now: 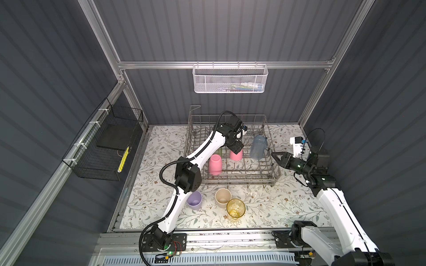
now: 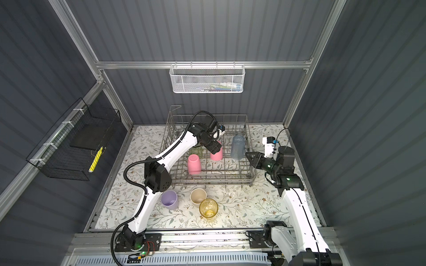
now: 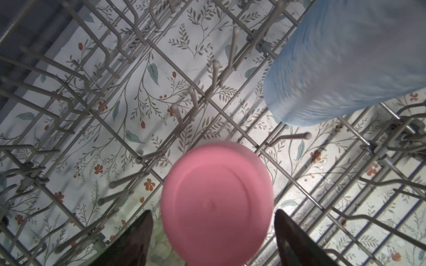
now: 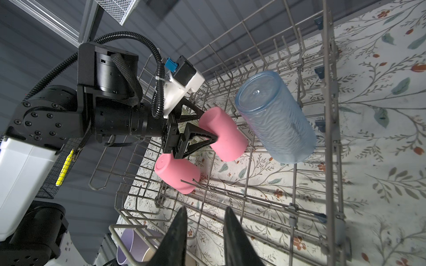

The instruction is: Load the cups into the dish rack

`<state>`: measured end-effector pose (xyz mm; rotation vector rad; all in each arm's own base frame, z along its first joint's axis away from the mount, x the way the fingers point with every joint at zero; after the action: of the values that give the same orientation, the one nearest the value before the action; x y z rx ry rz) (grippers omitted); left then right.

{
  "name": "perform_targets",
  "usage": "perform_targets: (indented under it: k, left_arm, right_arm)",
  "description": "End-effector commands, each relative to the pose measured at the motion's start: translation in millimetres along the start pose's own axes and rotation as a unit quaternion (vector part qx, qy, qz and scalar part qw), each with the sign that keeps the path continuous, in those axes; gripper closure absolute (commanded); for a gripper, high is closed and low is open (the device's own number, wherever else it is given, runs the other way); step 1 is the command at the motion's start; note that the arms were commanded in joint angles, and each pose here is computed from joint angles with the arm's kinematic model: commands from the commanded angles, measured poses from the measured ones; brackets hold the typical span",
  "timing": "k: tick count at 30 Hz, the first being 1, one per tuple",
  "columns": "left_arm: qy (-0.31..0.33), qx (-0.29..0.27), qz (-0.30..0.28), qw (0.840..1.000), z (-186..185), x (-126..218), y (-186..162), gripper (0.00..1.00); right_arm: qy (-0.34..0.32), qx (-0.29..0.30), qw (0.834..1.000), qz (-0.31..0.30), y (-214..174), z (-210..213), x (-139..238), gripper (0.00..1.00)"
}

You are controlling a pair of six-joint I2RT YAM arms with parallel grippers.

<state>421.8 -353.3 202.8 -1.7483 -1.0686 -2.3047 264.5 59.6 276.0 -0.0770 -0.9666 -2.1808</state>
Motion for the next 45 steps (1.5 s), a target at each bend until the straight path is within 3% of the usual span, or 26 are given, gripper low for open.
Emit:
perform_targets:
  k: [1,9,19,28,31,35,38,45]
  left_arm:
    - [0.020,-0.004,-0.027,0.999,5.6,2.0,12.5,0.12]
    - [0.042,-0.001,-0.080,0.996,10.3,35.1,28.9,0.06]
    - [0.085,0.026,-0.222,0.971,14.7,145.4,53.5,0.01]
    - [0.033,0.072,-0.295,0.952,-14.3,242.2,15.5,0.04]
    - [0.023,0.085,-0.278,0.956,-25.4,262.6,-13.7,0.05]
    - [0.053,0.126,-0.190,0.972,-31.0,272.4,-68.4,0.09]
    - [0.084,0.167,-0.123,0.975,-34.8,272.4,-114.2,0.10]
    - [0.087,0.272,-0.066,0.956,-55.7,277.3,-192.2,0.13]
  right_arm:
    - [0.009,0.003,1.000,-0.001,0.7,0.7,-0.3,0.71]
    - [0.010,0.006,1.000,0.000,-1.3,2.2,1.9,0.70]
    - [0.006,0.011,1.000,-0.009,0.2,4.6,5.6,0.69]
    - [0.005,0.012,1.000,-0.008,0.5,4.9,5.7,0.69]
    - [0.005,0.009,1.000,-0.004,0.8,5.1,5.1,0.69]
    - [0.003,0.007,1.000,-0.001,1.8,5.4,4.8,0.69]
    - [0.001,0.007,1.000,0.002,2.8,5.3,4.3,0.69]
    - [0.004,0.005,1.000,0.008,6.8,8.9,3.5,0.70]
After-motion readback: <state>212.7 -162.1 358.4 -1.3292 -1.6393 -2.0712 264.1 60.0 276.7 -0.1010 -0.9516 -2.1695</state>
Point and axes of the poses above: each gripper's point midway between its finger pads, its own x axis back along the fingers, its own z axis along the line the jaws close on, y = z × x, the point moved 6 cm from there along x, back along the fingers, and after that the axes turned 6 degrees about -x, right-handed, at the moved point
